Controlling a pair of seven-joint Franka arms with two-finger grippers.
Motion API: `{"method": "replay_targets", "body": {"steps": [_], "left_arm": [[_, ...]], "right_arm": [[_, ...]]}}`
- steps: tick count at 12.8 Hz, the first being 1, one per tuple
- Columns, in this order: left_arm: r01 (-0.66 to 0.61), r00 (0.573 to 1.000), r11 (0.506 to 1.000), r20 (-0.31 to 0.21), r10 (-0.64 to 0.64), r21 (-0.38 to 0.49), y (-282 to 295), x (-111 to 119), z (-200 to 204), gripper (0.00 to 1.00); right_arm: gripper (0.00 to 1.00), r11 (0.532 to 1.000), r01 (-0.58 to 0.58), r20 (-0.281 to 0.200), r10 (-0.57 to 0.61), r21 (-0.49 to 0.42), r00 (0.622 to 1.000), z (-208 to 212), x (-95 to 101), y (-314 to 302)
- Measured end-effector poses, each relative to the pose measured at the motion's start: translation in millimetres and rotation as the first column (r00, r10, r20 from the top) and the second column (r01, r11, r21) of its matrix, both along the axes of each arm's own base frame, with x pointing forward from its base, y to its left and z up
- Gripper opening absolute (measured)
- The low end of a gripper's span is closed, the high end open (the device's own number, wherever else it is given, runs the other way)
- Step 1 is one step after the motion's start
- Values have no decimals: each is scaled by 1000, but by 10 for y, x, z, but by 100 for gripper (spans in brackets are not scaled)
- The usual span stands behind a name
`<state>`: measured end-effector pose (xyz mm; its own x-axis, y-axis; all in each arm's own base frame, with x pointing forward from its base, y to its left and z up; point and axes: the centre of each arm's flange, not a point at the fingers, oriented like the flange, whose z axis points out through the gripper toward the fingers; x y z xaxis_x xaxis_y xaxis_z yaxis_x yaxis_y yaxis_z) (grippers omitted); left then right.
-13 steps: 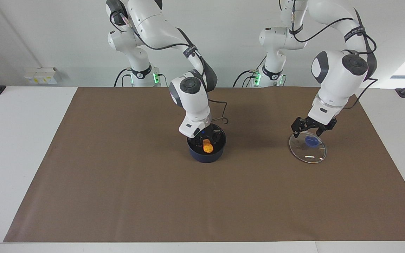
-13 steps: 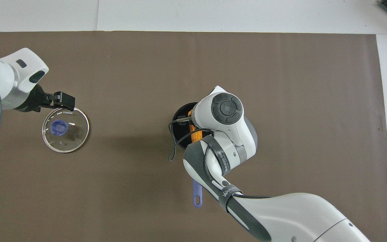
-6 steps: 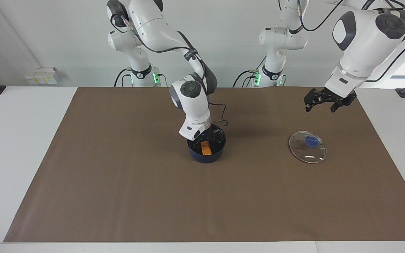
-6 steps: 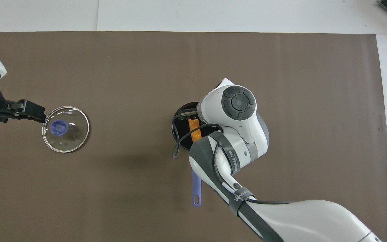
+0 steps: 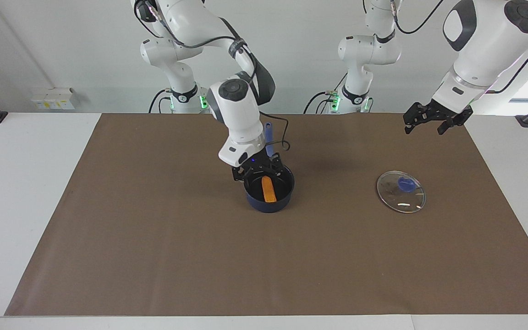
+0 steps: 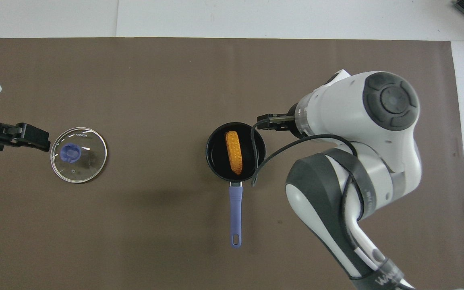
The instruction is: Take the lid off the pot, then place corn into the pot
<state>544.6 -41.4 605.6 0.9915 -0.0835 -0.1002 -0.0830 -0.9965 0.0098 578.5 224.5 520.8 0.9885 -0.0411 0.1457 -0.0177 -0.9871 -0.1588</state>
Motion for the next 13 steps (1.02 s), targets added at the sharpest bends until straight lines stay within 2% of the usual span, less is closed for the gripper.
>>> {"method": "replay_targets", "body": {"steps": [2, 6, 8, 13], "left_arm": [[14, 1000, 1000, 13, -14, -1, 0, -9, 95, 100], [41, 999, 999, 17, -41, -3, -11, -17, 153, 100], [44, 999, 999, 17, -44, -4, -11, -17, 153, 100], [44, 999, 999, 17, -44, -4, -9, -17, 153, 100]], "right_arm": [[100, 999, 28, -8, -28, -18, 1000, 287, -52, -414], [100, 995, -20, -48, 15, -98, 999, 859, -354, -1154], [100, 992, -27, -70, 19, -120, 997, 1082, -436, -1459], [100, 991, 1, -106, -15, -135, 994, 1609, -603, -1811]]}}
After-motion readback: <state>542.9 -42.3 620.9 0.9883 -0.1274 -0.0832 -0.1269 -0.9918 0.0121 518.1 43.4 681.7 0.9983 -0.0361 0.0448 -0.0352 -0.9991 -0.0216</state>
